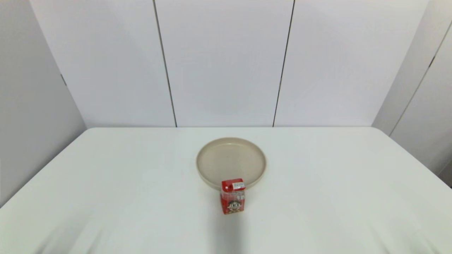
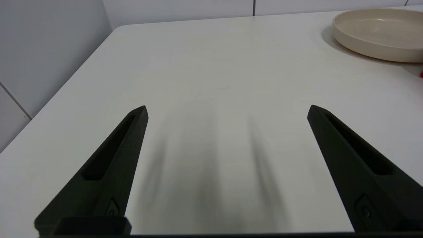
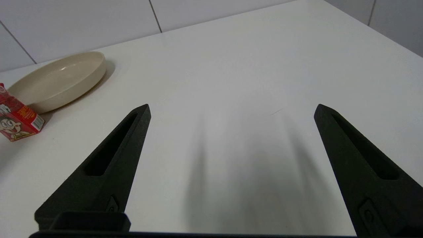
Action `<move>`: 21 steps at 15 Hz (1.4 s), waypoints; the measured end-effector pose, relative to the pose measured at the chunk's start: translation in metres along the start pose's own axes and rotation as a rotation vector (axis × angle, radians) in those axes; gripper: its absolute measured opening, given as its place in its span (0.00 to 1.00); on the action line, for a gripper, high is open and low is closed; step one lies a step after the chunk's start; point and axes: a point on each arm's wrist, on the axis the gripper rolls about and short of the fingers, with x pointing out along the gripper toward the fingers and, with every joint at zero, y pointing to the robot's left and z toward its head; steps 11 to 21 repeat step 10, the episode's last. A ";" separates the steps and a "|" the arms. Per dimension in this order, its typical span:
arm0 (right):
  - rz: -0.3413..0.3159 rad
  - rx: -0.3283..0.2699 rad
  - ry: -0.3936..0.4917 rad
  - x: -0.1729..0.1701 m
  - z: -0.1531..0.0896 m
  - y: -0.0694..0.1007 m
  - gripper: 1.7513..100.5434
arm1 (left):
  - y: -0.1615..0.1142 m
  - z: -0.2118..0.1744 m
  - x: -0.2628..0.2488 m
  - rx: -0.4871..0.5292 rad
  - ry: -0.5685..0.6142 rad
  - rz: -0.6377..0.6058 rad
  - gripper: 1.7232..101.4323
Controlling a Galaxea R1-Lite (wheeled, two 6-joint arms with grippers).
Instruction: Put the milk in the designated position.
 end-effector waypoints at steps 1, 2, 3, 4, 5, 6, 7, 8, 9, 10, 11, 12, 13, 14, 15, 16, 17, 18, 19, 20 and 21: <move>-0.001 0.000 0.000 0.000 0.000 0.000 0.97 | 0.000 0.000 0.000 0.000 0.000 0.000 0.96; 0.000 -0.001 0.000 0.000 0.000 0.000 0.97 | 0.000 0.000 0.000 0.000 0.000 0.000 0.96; 0.000 -0.001 0.000 0.000 0.000 0.000 0.97 | 0.000 0.000 0.000 0.000 0.000 0.000 0.96; 0.001 -0.002 0.001 0.000 0.000 0.000 0.97 | 0.000 0.000 0.000 -0.001 0.000 0.000 0.96; 0.002 -0.007 0.000 0.000 0.000 0.000 0.97 | 0.000 0.000 0.000 0.000 0.000 0.000 0.96; 0.002 -0.009 0.000 0.000 0.000 0.000 0.97 | 0.000 0.000 0.000 0.000 0.000 0.000 0.96; 0.003 -0.011 0.000 0.000 0.000 0.000 0.97 | 0.000 0.000 0.000 0.000 0.000 0.000 0.96; 0.002 -0.011 0.000 0.000 0.000 0.000 0.97 | 0.000 0.000 0.000 0.000 0.000 0.000 0.96; 0.002 -0.010 0.002 0.000 0.000 0.000 0.97 | 0.000 0.000 0.000 0.000 0.000 0.000 0.96; 0.002 -0.011 0.001 0.000 0.000 0.000 0.97 | 0.000 0.000 0.000 0.000 0.000 0.000 0.96; 0.002 -0.011 0.001 0.000 0.000 0.000 0.97 | 0.000 0.000 0.000 0.000 0.000 0.000 0.96; 0.002 -0.011 0.001 0.000 0.000 0.000 0.97 | 0.000 0.000 0.000 0.000 0.000 0.000 0.96; 0.002 -0.011 0.001 0.000 0.000 0.000 0.97 | 0.000 0.000 0.000 0.000 0.000 0.000 0.96; 0.002 -0.011 0.001 0.000 0.000 0.000 0.97 | 0.000 0.000 0.000 0.000 0.000 0.000 0.96; 0.002 -0.011 0.001 0.000 0.000 0.000 0.97 | 0.000 0.000 0.000 0.000 0.000 0.000 0.96; 0.002 -0.011 0.001 0.000 0.000 0.000 0.97 | 0.000 0.000 0.000 0.000 0.000 0.000 0.96; 0.002 -0.011 0.001 0.000 0.000 0.000 0.97 | 0.000 0.000 0.000 0.000 0.000 0.000 0.96; 0.002 -0.011 0.001 0.000 0.000 0.000 0.97 | 0.000 0.000 0.000 0.000 0.000 0.000 0.96; 0.002 -0.011 0.001 0.000 0.000 0.000 0.97 | 0.000 0.000 0.000 0.000 0.000 0.000 0.96; 0.002 -0.011 0.001 0.000 0.000 0.000 0.97 | 0.000 0.000 0.000 0.000 0.000 0.000 0.96; 0.002 -0.011 0.001 0.000 0.000 0.000 0.97 | 0.000 0.000 0.000 0.000 0.000 0.000 0.96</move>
